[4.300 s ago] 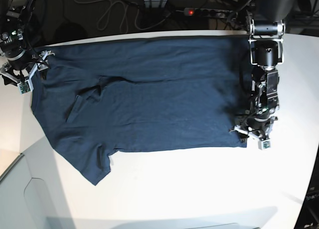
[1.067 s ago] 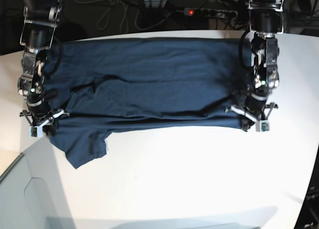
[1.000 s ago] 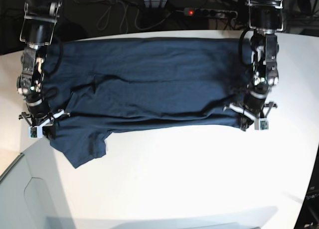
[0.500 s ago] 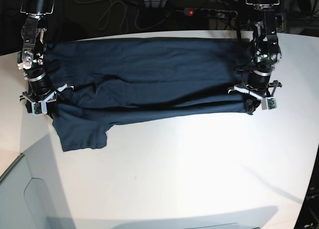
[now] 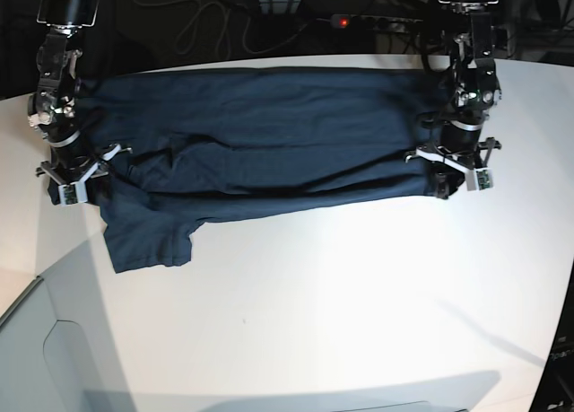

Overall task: Fold the T-shirt properly
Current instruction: 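Fold the hem up toward the collar with both grippers and release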

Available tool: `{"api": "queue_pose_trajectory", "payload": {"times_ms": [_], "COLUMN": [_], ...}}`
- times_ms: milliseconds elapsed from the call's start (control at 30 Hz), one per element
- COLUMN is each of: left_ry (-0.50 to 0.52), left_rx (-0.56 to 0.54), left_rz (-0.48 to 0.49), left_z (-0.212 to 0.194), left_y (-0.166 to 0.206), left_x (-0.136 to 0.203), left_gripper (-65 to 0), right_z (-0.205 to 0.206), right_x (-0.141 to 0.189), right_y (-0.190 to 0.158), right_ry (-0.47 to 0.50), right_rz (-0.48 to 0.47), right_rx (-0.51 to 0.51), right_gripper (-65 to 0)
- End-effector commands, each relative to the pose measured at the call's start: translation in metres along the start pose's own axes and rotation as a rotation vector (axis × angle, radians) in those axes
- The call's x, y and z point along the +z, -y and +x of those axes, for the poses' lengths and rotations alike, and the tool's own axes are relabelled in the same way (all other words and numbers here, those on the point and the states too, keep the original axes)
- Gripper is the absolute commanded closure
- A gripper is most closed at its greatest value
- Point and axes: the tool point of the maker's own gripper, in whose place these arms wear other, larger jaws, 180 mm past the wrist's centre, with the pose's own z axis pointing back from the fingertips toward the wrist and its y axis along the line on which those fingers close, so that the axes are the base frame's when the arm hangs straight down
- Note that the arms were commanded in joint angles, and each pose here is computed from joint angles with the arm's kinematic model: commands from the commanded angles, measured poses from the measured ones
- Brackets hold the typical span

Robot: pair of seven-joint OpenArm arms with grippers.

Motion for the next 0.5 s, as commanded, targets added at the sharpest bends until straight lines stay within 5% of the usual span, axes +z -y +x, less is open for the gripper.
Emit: {"api": "queue_pose_trajectory", "payload": {"times_ms": [0,167,467], "left_ry": [0.06,0.061,0.088], "left_rx": [-0.01,-0.009,-0.006], "left_rz": [0.002,0.004,0.007], "left_z": [0.018,0.019,0.031], "left_y": [-0.002,-0.002,-0.002], "left_x": [0.0,-0.001,-0.007], "left_gripper": [-21.4,-24.6,-25.1], "right_z": [0.021,0.041,0.072], "right_x": [0.001,0.011,0.024], "right_y": [0.003,0.01,0.001], "right_ry": [0.059,0.067,0.074], "right_rz": [0.001,-0.028,-0.015], "right_rx": [0.016,0.048,0.133], "right_gripper": [-27.9,-39.8,-41.5]}}
